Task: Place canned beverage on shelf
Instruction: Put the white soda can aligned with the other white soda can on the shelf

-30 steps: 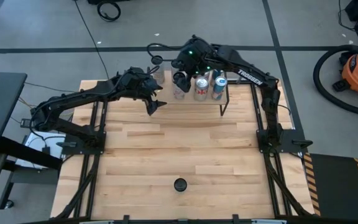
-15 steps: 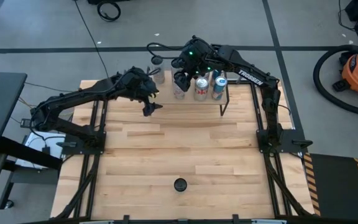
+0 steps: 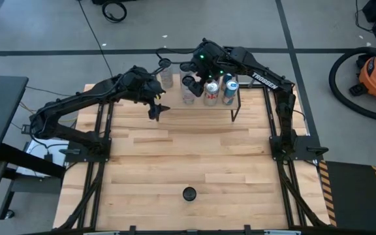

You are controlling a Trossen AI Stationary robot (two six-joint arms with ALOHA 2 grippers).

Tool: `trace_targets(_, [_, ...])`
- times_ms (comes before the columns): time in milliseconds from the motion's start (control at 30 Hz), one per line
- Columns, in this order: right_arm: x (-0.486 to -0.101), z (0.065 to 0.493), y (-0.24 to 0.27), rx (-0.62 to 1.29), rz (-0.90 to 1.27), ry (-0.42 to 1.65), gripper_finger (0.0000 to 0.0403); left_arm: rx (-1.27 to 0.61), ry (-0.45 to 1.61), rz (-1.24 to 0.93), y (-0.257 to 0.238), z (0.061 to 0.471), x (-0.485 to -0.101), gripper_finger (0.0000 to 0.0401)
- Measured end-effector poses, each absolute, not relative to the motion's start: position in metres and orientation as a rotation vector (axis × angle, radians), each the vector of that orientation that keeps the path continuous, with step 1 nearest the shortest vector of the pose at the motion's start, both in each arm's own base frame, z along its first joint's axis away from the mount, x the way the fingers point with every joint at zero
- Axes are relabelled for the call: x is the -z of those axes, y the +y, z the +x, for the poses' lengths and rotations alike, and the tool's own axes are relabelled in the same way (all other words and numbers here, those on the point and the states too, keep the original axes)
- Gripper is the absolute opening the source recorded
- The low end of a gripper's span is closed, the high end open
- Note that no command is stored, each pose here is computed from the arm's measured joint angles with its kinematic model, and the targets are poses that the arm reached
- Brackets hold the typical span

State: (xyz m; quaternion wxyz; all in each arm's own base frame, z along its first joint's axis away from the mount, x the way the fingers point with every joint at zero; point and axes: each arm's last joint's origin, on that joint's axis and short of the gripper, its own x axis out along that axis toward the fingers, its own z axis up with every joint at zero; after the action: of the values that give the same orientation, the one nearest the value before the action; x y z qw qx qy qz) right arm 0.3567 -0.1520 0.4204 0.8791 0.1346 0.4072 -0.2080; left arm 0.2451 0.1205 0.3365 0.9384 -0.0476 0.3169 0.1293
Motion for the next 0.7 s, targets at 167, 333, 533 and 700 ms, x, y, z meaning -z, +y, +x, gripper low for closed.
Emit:
trace_targets(167, [-0.4209, 0.3569, -0.152, 0.427, 0.268, 0.846, 0.033, -0.264, 0.644, -0.095, 0.1204, 0.2448, -0.337, 0.0394])
trace_targets(333, [-0.4179, 0.3586, -0.1528, 0.419, 0.254, 0.862, 0.0329, -0.264, 0.646, -0.095, 0.1203, 0.2448, -0.3369, 0.0394])
trace_targets(533, [-0.4168, 0.3593, -0.1527, 0.418, 0.256, 0.866, 0.0308, -0.263, 0.647, -0.095, 0.1203, 0.2447, -0.3368, 0.0394])
trace_targets(700, [-0.4159, 0.3605, -0.1528, 0.421, 0.272, 0.859, 0.0277, -0.262, 0.648, -0.091, 0.1203, 0.2447, -0.3367, 0.0394])
